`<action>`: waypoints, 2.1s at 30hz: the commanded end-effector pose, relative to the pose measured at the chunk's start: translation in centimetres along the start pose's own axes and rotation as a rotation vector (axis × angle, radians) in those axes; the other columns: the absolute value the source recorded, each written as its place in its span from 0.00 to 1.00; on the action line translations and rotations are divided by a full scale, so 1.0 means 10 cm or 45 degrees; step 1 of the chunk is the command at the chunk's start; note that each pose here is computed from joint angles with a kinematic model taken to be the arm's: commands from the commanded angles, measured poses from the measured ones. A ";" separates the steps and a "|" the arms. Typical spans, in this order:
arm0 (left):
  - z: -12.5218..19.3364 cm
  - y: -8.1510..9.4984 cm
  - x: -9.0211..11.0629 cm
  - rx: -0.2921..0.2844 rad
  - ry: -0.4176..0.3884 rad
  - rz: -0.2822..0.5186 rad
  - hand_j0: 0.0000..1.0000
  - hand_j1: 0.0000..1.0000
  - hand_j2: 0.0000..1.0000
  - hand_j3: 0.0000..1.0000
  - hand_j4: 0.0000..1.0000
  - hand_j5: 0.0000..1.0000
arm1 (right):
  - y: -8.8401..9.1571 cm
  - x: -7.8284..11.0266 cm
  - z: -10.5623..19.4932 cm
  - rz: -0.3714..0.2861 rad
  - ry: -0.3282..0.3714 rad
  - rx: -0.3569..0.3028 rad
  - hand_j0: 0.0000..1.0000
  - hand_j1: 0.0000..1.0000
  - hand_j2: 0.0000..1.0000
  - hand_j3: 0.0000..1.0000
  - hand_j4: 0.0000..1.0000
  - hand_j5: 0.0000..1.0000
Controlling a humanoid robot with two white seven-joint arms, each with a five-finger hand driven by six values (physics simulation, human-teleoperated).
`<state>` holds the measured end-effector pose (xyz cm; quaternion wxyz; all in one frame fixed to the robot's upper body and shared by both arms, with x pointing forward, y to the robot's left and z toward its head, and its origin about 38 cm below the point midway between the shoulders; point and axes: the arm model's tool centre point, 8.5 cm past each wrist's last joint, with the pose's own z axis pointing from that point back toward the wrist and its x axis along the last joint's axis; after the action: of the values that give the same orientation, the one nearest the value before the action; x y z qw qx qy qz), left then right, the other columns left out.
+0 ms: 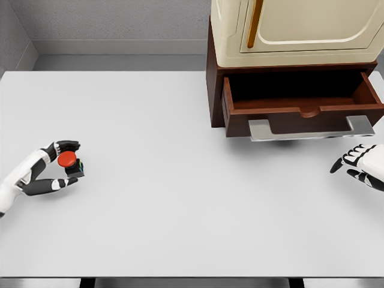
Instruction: Put the switch into the drawer with left arm, and close the drawer with right arm
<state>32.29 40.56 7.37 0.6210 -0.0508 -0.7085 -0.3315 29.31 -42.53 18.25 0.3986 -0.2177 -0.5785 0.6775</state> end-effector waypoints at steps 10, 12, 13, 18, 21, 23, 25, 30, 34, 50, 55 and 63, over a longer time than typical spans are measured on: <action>0.01 -0.03 -0.06 0.002 0.023 0.009 0.62 0.62 0.62 0.62 0.62 0.62 | -0.02 -0.02 0.01 -0.004 0.006 -0.008 0.53 0.53 0.53 0.53 0.53 0.53; 0.01 -0.02 -0.06 0.003 0.022 0.008 0.47 0.47 0.47 0.47 0.47 0.47 | -0.03 -0.02 0.01 -0.002 0.006 -0.009 0.53 0.53 0.53 0.53 0.53 0.53; 0.00 -0.02 -0.05 0.003 0.017 0.007 0.46 0.46 0.46 0.46 0.46 0.46 | -0.03 -0.01 0.01 -0.002 0.004 -0.009 0.53 0.53 0.53 0.53 0.53 0.53; -0.01 -0.02 -0.03 0.004 0.009 0.005 0.45 0.45 0.45 0.45 0.45 0.45 | -0.03 0.00 0.01 -0.002 0.001 -0.012 0.53 0.53 0.53 0.53 0.53 0.53; -0.03 0.00 0.00 0.005 -0.002 -0.002 0.45 0.45 0.45 0.45 0.45 0.45 | -0.03 -0.01 0.01 -0.006 0.002 -0.013 0.53 0.53 0.53 0.53 0.53 0.53; -0.04 0.01 0.02 0.008 -0.012 -0.006 0.45 0.45 0.45 0.45 0.45 0.45 | -0.03 -0.02 0.01 -0.007 0.006 -0.012 0.53 0.53 0.53 0.53 0.53 0.53; -0.09 0.02 0.11 -0.003 -0.046 -0.025 0.45 0.45 0.45 0.45 0.45 0.45 | -0.03 -0.02 0.01 -0.007 0.006 -0.012 0.53 0.53 0.53 0.53 0.53 0.53; -0.18 0.02 0.33 -0.034 -0.114 -0.071 0.45 0.45 0.45 0.45 0.45 0.45 | -0.03 -0.02 0.01 -0.007 0.008 -0.013 0.53 0.53 0.53 0.53 0.53 0.53; -0.27 0.03 0.40 -0.038 -0.147 -0.081 0.45 0.45 0.45 0.45 0.45 0.45 | -0.03 -0.02 0.01 -0.007 0.008 -0.013 0.53 0.53 0.53 0.53 0.53 0.53; -0.94 -0.21 1.02 -0.166 -0.338 -0.188 0.46 0.46 0.46 0.46 0.46 0.46 | -0.03 -0.02 0.01 -0.007 0.006 -0.015 0.54 0.54 0.54 0.54 0.54 0.54; -1.18 -0.35 1.19 -0.189 -0.421 -0.208 0.46 0.46 0.46 0.46 0.46 0.46 | -0.05 -0.04 0.04 -0.003 0.020 -0.018 0.54 0.54 0.54 0.54 0.54 0.54; -1.48 -0.51 1.45 -0.235 -0.524 -0.239 0.46 0.46 0.46 0.46 0.46 0.46 | -0.05 -0.03 0.03 -0.002 0.013 -0.019 0.53 0.53 0.53 0.53 0.53 0.53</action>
<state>39.38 24.60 19.07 0.4235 -0.0992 -0.7887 -0.4345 29.35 -42.92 18.68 0.3999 -0.2244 -0.5802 0.6732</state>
